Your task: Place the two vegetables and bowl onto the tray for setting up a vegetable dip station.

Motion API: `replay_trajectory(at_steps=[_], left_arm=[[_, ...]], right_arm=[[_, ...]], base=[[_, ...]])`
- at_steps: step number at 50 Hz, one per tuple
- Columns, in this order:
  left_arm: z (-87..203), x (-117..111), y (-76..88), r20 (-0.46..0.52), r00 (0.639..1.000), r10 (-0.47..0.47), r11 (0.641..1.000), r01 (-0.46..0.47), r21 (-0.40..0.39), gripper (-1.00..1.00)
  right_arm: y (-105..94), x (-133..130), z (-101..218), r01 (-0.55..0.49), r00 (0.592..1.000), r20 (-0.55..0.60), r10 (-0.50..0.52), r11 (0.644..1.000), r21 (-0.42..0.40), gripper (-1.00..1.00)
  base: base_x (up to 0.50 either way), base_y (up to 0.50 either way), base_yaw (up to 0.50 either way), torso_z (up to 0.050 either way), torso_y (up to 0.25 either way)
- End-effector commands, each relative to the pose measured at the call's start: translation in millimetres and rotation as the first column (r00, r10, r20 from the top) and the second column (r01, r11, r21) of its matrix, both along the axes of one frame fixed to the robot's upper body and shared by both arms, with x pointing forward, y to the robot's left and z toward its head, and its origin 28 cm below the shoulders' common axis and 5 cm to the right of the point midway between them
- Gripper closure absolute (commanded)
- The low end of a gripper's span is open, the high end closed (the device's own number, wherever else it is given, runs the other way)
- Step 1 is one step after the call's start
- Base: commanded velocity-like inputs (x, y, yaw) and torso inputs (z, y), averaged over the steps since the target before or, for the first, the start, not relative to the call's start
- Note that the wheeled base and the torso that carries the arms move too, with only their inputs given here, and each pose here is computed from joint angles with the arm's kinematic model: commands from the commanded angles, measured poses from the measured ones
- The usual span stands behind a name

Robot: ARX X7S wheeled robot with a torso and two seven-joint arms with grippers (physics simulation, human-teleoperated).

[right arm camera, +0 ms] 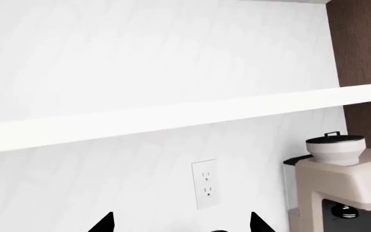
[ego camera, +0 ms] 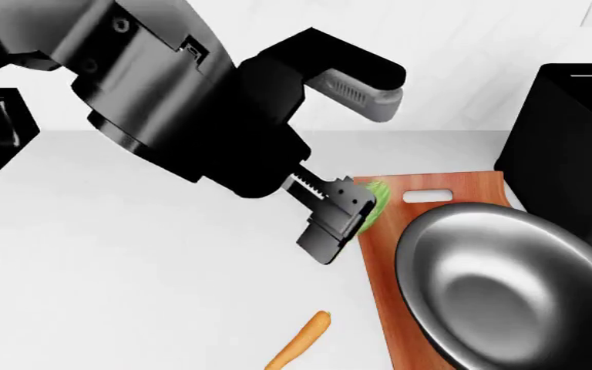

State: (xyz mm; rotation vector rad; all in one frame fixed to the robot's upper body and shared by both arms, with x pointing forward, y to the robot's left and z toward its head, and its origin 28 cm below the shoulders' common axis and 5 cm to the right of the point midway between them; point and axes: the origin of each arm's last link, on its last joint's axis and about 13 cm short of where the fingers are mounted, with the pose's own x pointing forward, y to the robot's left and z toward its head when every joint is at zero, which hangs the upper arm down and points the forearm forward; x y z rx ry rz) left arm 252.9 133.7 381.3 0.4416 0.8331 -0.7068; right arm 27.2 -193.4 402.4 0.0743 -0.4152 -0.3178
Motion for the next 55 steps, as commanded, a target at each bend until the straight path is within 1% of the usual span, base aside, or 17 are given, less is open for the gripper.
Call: replay_trajectory(at_steps=[1, 8, 10, 20, 24, 27, 35, 45, 48, 50, 55], left_arm=[[-13.7, -24.4, 9.1, -0.109, 0.994, 0.030, 0.999, -0.027, 0.027, -1.00], [-27.3, -21.2, 11.9, -0.147, 0.988, 0.036, 0.999, -0.033, 0.022, -1.00], [-31.1, -22.4, 12.0, -0.169, 0.985, 0.030, 1.000, -0.029, 0.009, -1.00], [-46.3, -21.9, 15.1, -0.201, 0.979, 0.039, 0.999, -0.038, 0.006, -1.00], [-50.4, -20.1, 13.5, -0.214, 0.976, 0.031, 0.999, -0.034, -0.012, -1.00], [-57.6, -21.1, 13.4, -0.234, 0.972, 0.026, 1.000, -0.027, 0.000, -1.00], [-58.8, -26.4, 13.8, -0.262, 0.965, 0.000, 0.999, -0.008, -0.031, -1.00], [-69.7, -21.7, 19.2, -0.265, 0.963, 0.051, 0.999, -0.054, -0.006, -1.00], [-78.4, -19.7, 18.1, -0.278, 0.959, 0.050, 0.999, -0.052, -0.001, -1.00], [-92.6, -16.5, 16.0, -0.305, 0.951, 0.043, 0.999, -0.046, 0.000, -1.00], [-103.1, -11.5, 14.5, -0.313, 0.949, 0.050, 0.999, -0.050, 0.008, -1.00]], right_arm=[[0.2, -5.2, -2.0, -0.012, 1.000, 0.016, 0.012, 1.000, 0.005, -1.00], [0.6, -4.4, -2.5, -0.013, 1.000, 0.014, 0.013, 1.000, 0.007, -1.00], [0.2, -4.4, -3.7, -0.009, 1.000, 0.012, 0.008, 1.000, 0.012, -1.00], [1.2, -5.4, -4.7, -0.008, 1.000, 0.011, 0.008, 1.000, 0.022, -1.00], [1.2, -4.9, -4.5, -0.008, 1.000, 0.012, 0.008, 1.000, 0.024, -1.00], [1.5, -3.6, -4.8, -0.008, 1.000, 0.006, 0.008, 1.000, 0.023, -1.00], [1.7, -6.0, -4.8, -0.010, 1.000, 0.009, 0.010, 1.000, 0.026, -1.00], [2.5, -7.4, -5.1, -0.011, 1.000, 0.011, 0.010, 0.999, 0.030, -1.00], [3.4, -5.8, -5.2, -0.014, 1.000, 0.013, 0.014, 0.999, 0.032, -1.00], [3.7, -5.2, -5.3, -0.017, 1.000, 0.012, 0.016, 0.999, 0.034, -1.00], [3.2, -6.2, -5.0, -0.016, 1.000, 0.013, 0.016, 0.999, 0.033, -1.00]], base=[[0.00, 0.00, 0.00, 0.000, 0.000], [0.00, 0.00, 0.00, 0.000, 0.000], [0.00, 0.00, 0.00, 0.000, 0.000], [0.00, 0.00, 0.00, 0.000, 0.000], [0.00, 0.00, 0.00, 0.000, 0.000], [0.00, 0.00, 0.00, 0.000, 0.000], [0.00, 0.00, 0.00, 0.000, 0.000], [0.00, 0.00, 0.00, 0.000, 0.000], [0.00, 0.00, 0.00, 0.000, 0.000], [0.00, 0.00, 0.00, 0.000, 0.000], [0.00, 0.00, 0.00, 0.000, 0.000]])
